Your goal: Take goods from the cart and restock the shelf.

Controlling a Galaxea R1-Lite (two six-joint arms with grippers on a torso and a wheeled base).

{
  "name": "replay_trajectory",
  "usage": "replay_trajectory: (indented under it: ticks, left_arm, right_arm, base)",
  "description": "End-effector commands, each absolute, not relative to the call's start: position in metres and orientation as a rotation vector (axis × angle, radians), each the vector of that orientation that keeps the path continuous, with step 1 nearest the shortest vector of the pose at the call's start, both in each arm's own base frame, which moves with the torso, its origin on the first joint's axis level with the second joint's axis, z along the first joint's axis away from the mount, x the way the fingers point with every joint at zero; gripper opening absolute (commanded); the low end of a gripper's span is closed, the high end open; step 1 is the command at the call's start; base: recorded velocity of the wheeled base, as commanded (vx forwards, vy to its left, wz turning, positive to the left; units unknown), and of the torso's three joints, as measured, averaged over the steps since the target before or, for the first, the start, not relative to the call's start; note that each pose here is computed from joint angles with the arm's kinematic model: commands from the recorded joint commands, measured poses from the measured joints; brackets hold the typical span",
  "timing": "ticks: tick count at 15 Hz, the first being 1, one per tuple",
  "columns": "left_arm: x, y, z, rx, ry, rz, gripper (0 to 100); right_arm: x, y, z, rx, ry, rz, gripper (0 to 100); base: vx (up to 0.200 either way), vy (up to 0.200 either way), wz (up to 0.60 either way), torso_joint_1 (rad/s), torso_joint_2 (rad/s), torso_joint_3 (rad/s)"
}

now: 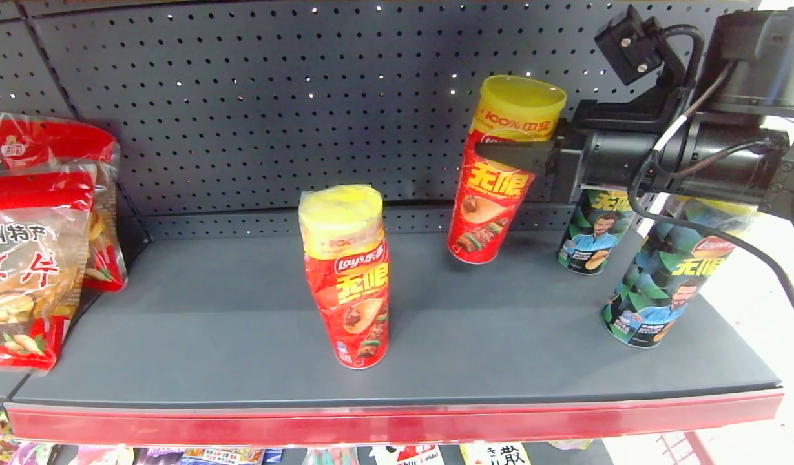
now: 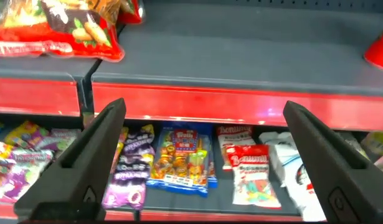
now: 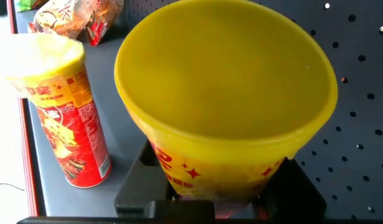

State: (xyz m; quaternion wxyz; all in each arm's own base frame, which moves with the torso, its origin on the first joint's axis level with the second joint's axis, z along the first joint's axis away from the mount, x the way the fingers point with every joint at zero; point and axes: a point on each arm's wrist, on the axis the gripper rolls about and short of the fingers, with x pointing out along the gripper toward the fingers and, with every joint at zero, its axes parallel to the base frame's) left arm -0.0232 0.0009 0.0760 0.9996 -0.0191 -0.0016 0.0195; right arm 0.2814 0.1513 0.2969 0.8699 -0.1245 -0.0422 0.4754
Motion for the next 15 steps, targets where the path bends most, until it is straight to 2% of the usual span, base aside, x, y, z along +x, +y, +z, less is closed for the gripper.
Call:
replay_trajectory:
  ticks: [1,7,9,15]
  left_arm:
    - [-0.023,0.001,0.076,-0.06,-0.001,0.037,100]
    - [-0.023,0.001,0.076,-0.046,-0.002,0.038,100]
    - [-0.023,0.001,0.076,-0.011,0.001,0.034,100]
    - [-0.023,0.001,0.076,-0.011,0.001,0.034,100]
  right_arm:
    - [0.282,0.151,0.298,-0.261,-0.093,0.992,0]
    - [0.282,0.156,0.301,-0.248,-0.101,1.006,0]
    - [0.28,0.154,0.304,-0.232,-0.101,1.006,0]
    - [0.272,0.157,0.307,-0.228,-0.11,1.025,0]
  base:
    - [0.0,0.0,0.0,0.0,0.0,0.0]
    - [0.0,0.0,0.0,0.0,0.0,0.0]
    - [0.0,0.0,0.0,0.0,0.0,0.0]
    - [0.0,0.0,0.0,0.0,0.0,0.0]
